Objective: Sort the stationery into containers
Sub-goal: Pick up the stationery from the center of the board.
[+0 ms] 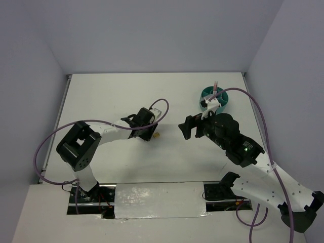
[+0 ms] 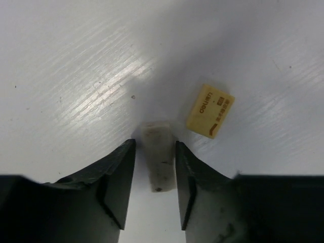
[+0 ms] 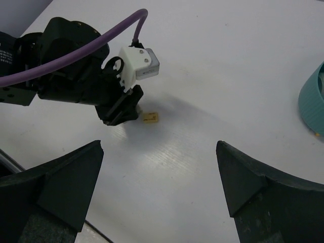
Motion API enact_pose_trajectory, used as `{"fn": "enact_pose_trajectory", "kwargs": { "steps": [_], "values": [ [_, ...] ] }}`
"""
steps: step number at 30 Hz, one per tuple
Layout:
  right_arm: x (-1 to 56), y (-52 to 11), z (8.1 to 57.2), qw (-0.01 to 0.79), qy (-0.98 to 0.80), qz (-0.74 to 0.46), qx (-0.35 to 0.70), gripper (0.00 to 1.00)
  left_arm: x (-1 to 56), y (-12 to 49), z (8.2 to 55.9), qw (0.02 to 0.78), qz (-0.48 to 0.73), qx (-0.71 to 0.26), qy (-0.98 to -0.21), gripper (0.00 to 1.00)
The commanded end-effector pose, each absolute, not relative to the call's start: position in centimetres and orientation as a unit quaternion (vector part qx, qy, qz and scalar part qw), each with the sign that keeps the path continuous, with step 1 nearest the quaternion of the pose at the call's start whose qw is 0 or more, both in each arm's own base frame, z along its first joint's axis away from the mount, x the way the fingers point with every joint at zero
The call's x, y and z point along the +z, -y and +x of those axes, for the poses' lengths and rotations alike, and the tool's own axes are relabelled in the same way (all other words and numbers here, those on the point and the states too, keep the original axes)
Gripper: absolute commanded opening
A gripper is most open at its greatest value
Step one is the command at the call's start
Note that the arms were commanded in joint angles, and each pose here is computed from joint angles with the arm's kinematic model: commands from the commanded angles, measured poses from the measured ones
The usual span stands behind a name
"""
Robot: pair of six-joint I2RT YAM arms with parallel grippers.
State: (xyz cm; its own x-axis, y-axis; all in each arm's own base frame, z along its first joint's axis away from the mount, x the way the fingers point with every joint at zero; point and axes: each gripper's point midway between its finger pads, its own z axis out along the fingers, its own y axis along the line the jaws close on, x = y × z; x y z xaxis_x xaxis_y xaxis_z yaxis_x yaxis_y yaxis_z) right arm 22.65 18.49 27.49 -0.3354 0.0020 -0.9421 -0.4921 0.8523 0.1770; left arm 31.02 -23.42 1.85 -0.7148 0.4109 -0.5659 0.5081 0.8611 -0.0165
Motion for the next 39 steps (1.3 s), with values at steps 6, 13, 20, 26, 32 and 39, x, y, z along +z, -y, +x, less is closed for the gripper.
{"fn": "enact_pose_trajectory", "kwargs": {
  "steps": [6, 13, 20, 26, 32, 39],
  "values": [
    [29.0, -18.3, 22.7, 0.568, -0.776, -0.165, 0.221, 1.00, 0.1, 21.8, 28.6, 0.232, 0.236, -0.073, -0.941, 0.17],
    [29.3, -18.3, 23.0, 0.573, -0.773, -0.165, 0.217, 1.00, 0.3, 21.2, 28.2, 0.221, 0.225, -0.055, -0.947, 0.00],
    [29.2, -18.3, 23.9, 0.567, -0.784, -0.140, 0.212, 1.00, 2.4, 22.3, 27.9, 0.238, 0.221, -0.071, -0.943, 0.00],
    [27.9, -16.9, 26.5, 0.550, -0.802, -0.014, 0.235, 1.00, 9.7, 25.6, 27.7, 0.340, 0.245, -0.142, -0.897, 0.00],
    [28.6, -20.0, 25.7, 0.514, -0.772, 0.012, 0.373, 0.91, 18.3, 28.5, 24.5, 0.498, 0.301, -0.265, -0.769, 0.00],
    [27.2, -26.1, 23.3, 0.420, -0.780, -0.052, 0.461, 0.73, 22.5, 28.1, 22.1, 0.589, 0.311, -0.317, -0.675, 0.00]
  ]
}}
